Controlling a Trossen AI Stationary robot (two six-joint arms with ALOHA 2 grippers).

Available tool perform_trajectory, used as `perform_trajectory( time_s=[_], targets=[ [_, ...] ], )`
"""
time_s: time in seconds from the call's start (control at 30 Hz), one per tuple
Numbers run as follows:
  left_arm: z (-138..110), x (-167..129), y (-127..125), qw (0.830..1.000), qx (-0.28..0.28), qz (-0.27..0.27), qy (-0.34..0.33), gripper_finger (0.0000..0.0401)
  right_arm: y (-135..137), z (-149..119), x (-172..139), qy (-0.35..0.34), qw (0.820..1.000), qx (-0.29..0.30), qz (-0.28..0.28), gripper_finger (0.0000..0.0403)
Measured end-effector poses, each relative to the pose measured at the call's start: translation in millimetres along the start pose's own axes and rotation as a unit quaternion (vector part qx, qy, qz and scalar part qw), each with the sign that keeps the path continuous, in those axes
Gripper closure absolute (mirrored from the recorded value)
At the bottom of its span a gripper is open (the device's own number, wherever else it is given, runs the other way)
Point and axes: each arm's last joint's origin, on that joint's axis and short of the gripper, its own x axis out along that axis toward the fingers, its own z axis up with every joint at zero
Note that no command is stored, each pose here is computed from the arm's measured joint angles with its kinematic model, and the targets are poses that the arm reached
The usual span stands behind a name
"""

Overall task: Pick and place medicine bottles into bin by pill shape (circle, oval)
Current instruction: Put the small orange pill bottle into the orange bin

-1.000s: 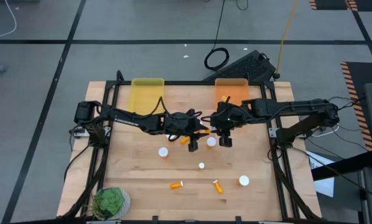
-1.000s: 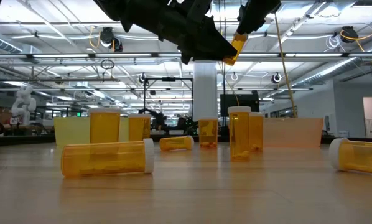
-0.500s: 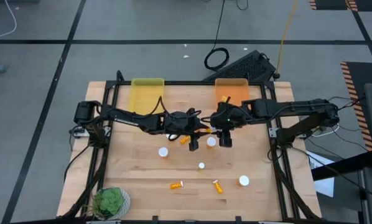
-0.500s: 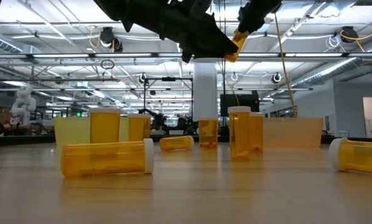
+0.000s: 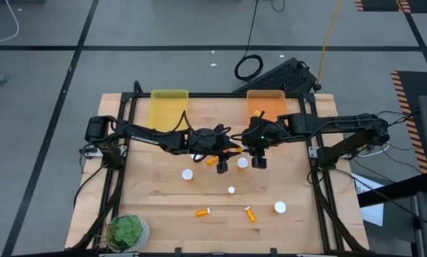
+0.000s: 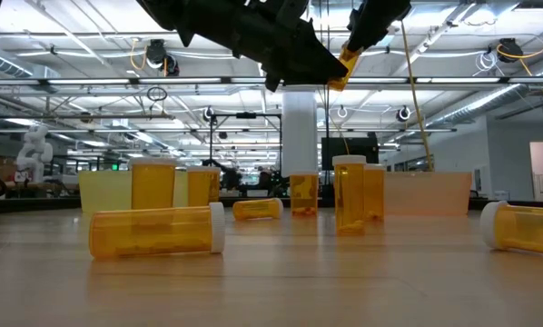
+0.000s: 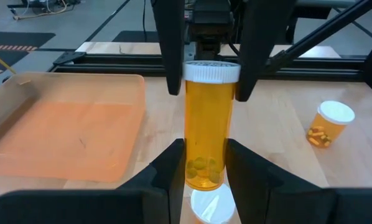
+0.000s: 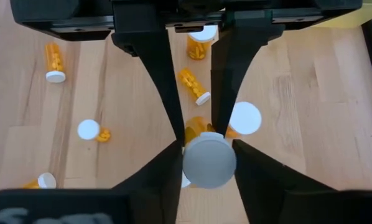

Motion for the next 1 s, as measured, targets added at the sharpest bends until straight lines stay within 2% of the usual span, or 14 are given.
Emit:
perform_trajectory(
  time_s=[0.13,0.23,0.33,0.47,0.67,0.83,1.0],
  targets=[
    [0,0,0,1.0,0.001,-0.001,0.0,0.0293,0,0,0,0.0,1.0,-0.005,0.0,0.0297],
    [-1,0,-3,1.0,0.003,-0.006,0.003,0.028,0,0,0,0.002,1.0,-0.009,0.0,0.0287],
    [-1,0,-5,1.0,-0.001,-0.007,0.006,0.0241,0,-1,0,0.005,1.0,-0.012,0.0,0.0275],
    [-2,0,-4,1.0,-0.013,0.005,0.01,0.0176,0,-2,0,0.01,1.0,-0.016,0.0,0.0279],
    [-12,-1,-2,0.998,-0.01,0.018,0.064,0.0109,-7,-2,0,0.012,1.0,-0.025,-0.007,0.0291],
    [-19,-2,7,0.994,-0.01,0.034,0.1,0.0097,-23,-3,1,0.015,0.999,-0.019,-0.023,0.028],
    [-19,-7,24,0.991,-0.013,0.052,0.12,0.011,-47,-7,0,0.025,0.999,0.0,-0.046,0.0281]
  ],
)
